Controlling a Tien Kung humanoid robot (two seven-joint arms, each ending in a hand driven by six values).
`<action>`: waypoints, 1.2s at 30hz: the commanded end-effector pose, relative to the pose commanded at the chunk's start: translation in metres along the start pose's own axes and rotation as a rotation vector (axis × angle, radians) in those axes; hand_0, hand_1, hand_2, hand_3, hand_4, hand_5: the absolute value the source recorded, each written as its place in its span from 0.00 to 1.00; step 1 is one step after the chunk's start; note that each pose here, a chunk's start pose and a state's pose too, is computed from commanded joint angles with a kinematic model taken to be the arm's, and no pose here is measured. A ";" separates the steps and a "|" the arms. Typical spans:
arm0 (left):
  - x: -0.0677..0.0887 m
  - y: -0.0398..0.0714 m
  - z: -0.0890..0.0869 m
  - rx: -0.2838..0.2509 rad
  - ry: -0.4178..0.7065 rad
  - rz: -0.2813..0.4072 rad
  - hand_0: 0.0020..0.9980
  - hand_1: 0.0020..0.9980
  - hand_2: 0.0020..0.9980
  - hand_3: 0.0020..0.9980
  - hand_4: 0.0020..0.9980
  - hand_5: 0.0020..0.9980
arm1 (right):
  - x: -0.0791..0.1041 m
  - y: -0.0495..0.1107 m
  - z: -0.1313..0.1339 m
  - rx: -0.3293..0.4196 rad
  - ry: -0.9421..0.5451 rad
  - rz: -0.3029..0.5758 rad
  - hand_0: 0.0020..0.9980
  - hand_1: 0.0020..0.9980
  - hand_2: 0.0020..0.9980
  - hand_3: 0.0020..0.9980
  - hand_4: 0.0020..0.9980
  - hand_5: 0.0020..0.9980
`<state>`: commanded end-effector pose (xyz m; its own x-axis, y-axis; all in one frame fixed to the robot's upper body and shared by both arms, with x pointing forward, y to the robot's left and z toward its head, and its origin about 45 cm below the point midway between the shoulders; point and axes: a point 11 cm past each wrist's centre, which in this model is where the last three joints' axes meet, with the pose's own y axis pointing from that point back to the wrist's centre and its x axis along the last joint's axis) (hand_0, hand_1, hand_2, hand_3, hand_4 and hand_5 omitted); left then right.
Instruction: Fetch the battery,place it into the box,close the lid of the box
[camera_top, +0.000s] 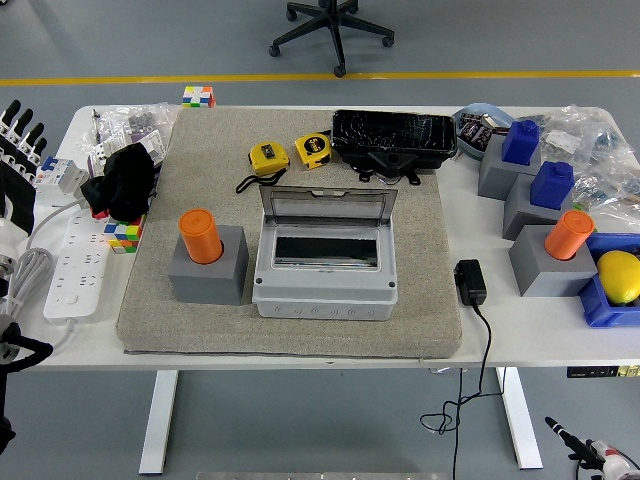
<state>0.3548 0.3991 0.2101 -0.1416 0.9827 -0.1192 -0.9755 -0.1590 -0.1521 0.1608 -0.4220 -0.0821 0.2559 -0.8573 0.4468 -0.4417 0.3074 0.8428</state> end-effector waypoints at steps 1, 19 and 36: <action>0.000 0.000 0.000 -0.001 0.000 0.000 0.98 0.91 0.84 0.81 1.00 1.00 | 0.000 0.000 0.000 0.000 0.000 0.000 0.90 0.88 0.82 0.86 1.00 1.00; -0.003 -0.001 0.001 0.001 -0.005 -0.007 0.91 0.86 0.81 0.80 1.00 1.00 | 0.001 0.000 -0.001 0.001 -0.004 0.002 0.90 0.88 0.82 0.86 1.00 1.00; -0.016 0.007 0.000 0.026 -0.089 -0.080 0.94 0.97 0.92 0.88 1.00 0.92 | 0.003 0.000 -0.002 0.001 -0.009 0.007 0.90 0.88 0.82 0.86 1.00 1.00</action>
<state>0.3500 0.3820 0.2105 -0.0759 0.9969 -0.0200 -0.9882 -0.0779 -0.1318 0.1631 -0.4238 -0.0806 0.2451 -0.8585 0.4504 -0.4448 0.3132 0.8391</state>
